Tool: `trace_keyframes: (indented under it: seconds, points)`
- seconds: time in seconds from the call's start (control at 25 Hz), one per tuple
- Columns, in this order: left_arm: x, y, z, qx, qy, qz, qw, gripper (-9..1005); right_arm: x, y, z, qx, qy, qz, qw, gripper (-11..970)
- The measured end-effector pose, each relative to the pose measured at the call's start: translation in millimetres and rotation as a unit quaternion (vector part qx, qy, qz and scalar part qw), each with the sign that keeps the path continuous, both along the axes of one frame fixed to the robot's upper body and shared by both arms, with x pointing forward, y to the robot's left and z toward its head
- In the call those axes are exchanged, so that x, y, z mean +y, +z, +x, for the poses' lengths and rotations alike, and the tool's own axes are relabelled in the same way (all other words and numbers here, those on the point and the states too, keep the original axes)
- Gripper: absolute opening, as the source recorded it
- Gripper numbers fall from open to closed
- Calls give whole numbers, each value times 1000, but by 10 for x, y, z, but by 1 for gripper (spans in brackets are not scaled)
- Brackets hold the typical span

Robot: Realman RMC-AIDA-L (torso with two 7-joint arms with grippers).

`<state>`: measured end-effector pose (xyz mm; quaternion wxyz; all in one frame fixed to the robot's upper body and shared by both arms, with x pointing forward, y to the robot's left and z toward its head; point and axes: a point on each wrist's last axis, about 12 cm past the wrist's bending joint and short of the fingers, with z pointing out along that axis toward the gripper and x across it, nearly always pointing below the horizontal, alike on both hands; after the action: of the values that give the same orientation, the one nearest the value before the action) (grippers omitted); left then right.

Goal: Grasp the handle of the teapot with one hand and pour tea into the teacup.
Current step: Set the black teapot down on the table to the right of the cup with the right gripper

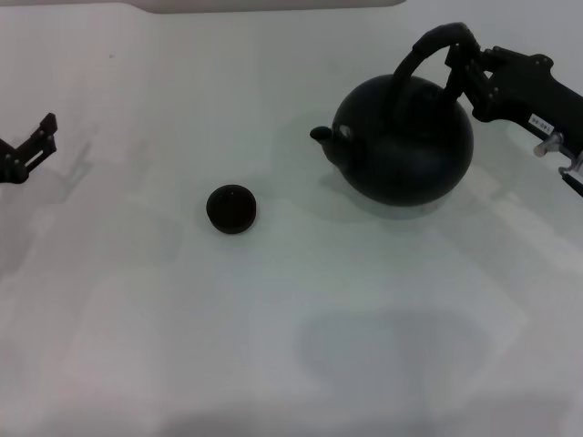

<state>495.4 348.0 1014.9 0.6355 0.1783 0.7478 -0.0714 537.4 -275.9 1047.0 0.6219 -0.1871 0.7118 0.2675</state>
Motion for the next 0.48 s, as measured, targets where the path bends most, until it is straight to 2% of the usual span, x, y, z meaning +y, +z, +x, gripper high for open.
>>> trace_keyframes:
  seconds: [0.48]
  points:
    - [-46,2,37,-1,-5,-1,1000,835,-3,-84,-88,-17,15,-32,999,109]
